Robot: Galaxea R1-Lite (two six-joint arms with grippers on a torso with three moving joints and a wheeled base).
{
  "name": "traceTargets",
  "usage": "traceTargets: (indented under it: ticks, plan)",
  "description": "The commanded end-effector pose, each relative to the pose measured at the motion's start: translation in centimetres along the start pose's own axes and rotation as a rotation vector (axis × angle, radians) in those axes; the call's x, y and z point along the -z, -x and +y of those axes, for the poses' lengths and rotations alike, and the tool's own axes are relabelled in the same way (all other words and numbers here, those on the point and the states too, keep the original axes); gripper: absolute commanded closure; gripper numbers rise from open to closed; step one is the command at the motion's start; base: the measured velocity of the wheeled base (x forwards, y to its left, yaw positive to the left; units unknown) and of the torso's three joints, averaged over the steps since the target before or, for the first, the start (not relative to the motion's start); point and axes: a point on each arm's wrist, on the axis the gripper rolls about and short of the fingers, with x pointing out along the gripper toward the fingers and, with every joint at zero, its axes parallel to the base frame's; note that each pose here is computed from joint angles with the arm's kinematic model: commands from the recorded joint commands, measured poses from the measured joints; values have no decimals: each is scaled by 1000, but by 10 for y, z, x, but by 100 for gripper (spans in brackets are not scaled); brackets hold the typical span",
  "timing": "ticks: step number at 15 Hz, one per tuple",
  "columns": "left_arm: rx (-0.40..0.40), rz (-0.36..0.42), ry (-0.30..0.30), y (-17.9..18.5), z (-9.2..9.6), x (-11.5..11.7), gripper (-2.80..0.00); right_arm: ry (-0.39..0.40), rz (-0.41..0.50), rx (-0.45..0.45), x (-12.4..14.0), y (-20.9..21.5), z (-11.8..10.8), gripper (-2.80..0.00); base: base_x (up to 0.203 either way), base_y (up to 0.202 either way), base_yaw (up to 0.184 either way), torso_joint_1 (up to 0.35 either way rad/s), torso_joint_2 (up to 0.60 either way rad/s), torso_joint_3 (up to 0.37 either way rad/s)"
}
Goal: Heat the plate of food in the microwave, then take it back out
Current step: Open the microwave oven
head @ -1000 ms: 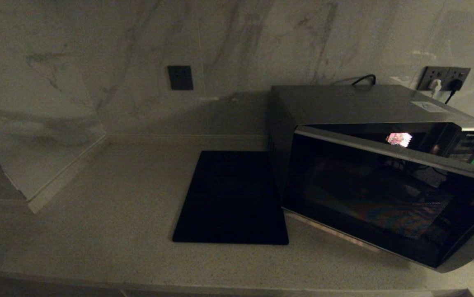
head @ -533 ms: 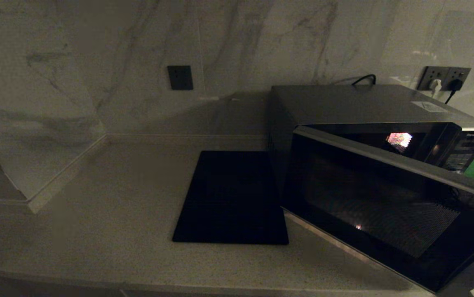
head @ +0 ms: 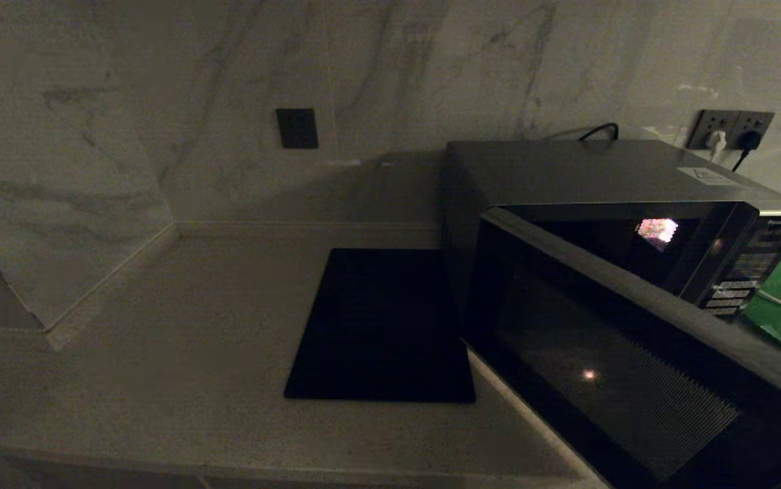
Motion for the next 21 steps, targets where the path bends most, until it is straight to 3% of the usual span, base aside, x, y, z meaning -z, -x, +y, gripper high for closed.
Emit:
traceTargets:
  ticks: [1,6,11,16,18,21]
  plan:
    - [-1,0,0,0,0,0,0,72,32,-43,23,4,1,0,0,0,0,0,0,0]
    - [-1,0,0,0,0,0,0,205,93,-227,45,18,8,0,0,0,0,0,0,0]
    - [-1,0,0,0,0,0,0,252,128,-247,43,13,16,0,0,0,0,0,0,0]
    - [-1,0,0,0,0,0,0,371,246,-268,32,-25,60,0,0,0,0,0,0,0]
    - [-1,0,0,0,0,0,0,399,253,-300,33,-33,77,0,0,0,0,0,0,0]
    - [-1,0,0,0,0,0,0,391,239,-322,33,-31,80,0,0,0,0,0,0,0]
